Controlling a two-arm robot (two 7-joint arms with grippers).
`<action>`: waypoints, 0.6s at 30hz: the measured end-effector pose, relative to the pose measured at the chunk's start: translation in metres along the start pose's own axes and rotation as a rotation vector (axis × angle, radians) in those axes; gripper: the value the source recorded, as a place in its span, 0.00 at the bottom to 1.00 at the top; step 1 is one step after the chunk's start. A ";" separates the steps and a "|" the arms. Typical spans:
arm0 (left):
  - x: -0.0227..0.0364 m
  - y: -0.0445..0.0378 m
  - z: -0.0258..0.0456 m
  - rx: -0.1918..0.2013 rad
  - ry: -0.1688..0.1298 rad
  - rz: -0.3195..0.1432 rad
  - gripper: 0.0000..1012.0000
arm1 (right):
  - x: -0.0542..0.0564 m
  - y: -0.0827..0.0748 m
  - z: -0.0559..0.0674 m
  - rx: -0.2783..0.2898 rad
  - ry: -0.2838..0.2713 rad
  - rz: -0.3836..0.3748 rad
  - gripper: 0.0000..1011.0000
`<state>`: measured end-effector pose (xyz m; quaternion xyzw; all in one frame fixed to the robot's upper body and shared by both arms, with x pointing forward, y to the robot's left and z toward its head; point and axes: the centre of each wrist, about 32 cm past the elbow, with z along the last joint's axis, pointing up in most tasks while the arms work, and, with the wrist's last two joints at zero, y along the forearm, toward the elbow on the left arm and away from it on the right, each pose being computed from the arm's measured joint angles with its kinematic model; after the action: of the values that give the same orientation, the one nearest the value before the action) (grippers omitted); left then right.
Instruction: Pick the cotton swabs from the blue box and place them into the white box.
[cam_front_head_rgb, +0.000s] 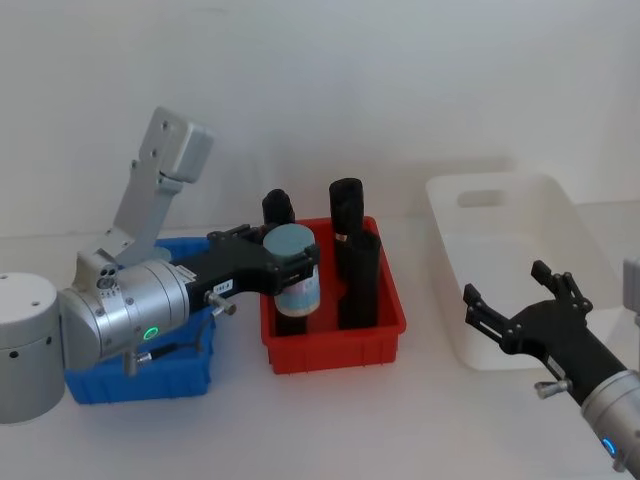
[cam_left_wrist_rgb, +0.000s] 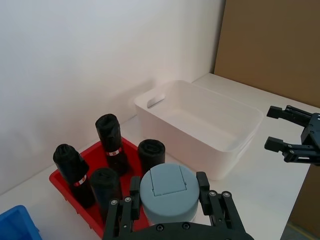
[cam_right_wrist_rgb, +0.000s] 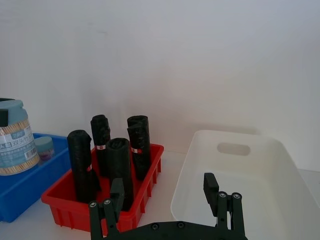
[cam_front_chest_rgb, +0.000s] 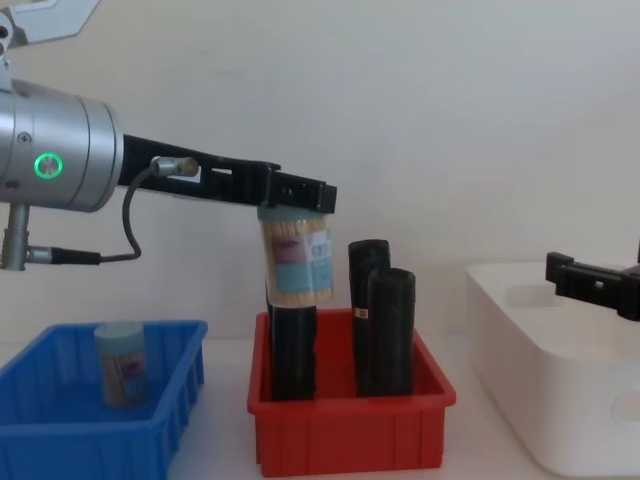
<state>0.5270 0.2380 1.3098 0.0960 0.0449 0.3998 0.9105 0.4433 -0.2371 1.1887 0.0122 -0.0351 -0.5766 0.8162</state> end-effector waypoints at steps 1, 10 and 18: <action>-0.0003 0.0000 0.0004 0.000 0.000 -0.002 0.66 | 0.000 0.000 0.000 0.000 0.000 0.000 0.99; -0.0030 0.0002 0.0032 0.000 0.000 -0.025 0.66 | 0.002 -0.001 0.000 0.002 -0.006 0.022 0.99; -0.0042 0.0002 0.0044 0.000 0.000 -0.035 0.66 | 0.007 0.000 0.002 0.003 -0.025 0.101 0.99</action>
<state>0.5247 0.2345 1.3142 0.0952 0.0465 0.3837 0.9174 0.4453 -0.2433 1.1906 0.0045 -0.0469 -0.5348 0.8436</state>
